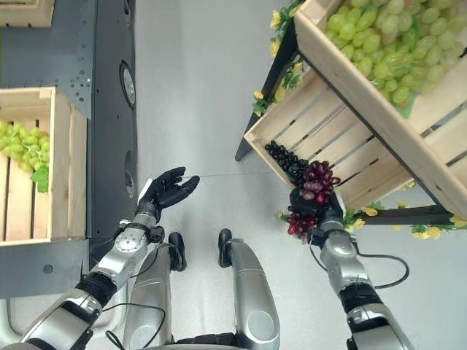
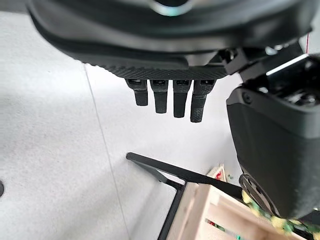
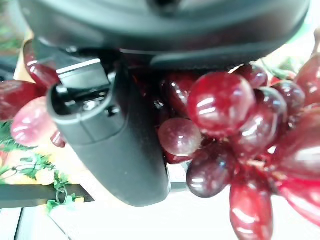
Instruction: Pick up the fruits from the basket on one side to the basket on the other side
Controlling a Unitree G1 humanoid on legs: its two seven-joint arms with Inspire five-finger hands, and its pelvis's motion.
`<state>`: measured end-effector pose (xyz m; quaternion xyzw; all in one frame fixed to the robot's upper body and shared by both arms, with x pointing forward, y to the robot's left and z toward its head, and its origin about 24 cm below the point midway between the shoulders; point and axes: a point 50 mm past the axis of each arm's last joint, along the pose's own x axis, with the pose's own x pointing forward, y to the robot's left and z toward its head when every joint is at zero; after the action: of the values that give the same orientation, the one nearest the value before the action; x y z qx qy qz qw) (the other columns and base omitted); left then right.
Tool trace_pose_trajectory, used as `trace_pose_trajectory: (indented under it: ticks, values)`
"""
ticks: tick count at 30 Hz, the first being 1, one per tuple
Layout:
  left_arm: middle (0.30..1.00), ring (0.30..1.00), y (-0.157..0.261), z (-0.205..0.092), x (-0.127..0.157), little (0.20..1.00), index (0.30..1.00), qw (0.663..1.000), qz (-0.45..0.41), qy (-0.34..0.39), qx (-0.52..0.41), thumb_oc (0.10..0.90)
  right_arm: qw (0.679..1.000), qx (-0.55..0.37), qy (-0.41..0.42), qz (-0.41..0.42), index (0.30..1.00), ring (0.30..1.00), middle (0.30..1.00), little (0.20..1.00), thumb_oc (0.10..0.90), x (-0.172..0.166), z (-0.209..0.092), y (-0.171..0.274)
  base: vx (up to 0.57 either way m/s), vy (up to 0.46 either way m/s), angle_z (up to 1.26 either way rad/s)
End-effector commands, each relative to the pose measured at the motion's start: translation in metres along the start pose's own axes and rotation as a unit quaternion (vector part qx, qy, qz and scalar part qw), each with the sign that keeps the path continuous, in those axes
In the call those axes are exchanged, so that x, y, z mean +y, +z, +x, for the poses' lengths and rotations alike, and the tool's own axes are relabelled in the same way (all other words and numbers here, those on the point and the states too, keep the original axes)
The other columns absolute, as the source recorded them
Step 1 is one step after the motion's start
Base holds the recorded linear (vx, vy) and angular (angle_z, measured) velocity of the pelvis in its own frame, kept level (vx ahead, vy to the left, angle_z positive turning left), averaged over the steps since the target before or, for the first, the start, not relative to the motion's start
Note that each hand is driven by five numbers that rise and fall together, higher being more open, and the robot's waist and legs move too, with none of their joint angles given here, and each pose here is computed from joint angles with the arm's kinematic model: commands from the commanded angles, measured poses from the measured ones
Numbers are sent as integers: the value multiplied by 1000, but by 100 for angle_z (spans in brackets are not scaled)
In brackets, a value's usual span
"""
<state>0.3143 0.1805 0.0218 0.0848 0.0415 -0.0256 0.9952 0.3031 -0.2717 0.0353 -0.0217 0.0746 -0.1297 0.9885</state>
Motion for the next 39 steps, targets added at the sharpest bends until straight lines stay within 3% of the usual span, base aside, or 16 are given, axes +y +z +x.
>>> trace_pose_trajectory:
  ticks: [1,7,20,31,32,33,34,39]
  values:
    - [900,900,38,2,-18,900,900,994,-5,-57,-92,800,981,-176,-77,1,300,300,300,300,400,-45,9,90,32,-18,6]
    - [900,900,39,2,-13,900,900,994,1,-61,-89,800,977,-182,-111,-19,300,300,300,300,400,-67,20,125,26,-9,8]
    - [900,900,37,-5,3,900,900,992,10,-84,-93,800,970,-131,-200,-54,300,300,300,300,400,-111,30,153,35,-57,8]
    - [900,900,35,-10,-1,900,900,990,5,-97,-98,800,947,-79,-273,-149,300,300,300,300,400,-130,32,170,5,3,3]
    - [900,900,34,-10,-1,900,900,990,4,-97,-98,800,945,-74,-279,-155,509,509,509,509,540,-131,32,170,0,0,0]
    - [900,900,34,-11,-2,900,900,990,2,-97,-98,800,941,-61,-289,-165,509,509,509,509,540,-134,32,167,0,0,0]
    - [900,900,33,-12,-2,900,900,990,3,-98,-98,800,938,-55,-296,-169,900,900,900,900,800,-135,32,165,0,0,0]
    - [900,900,32,-15,-2,900,900,990,5,-103,-100,800,924,-28,-332,-187,900,900,900,900,800,-140,30,158,0,0,0]
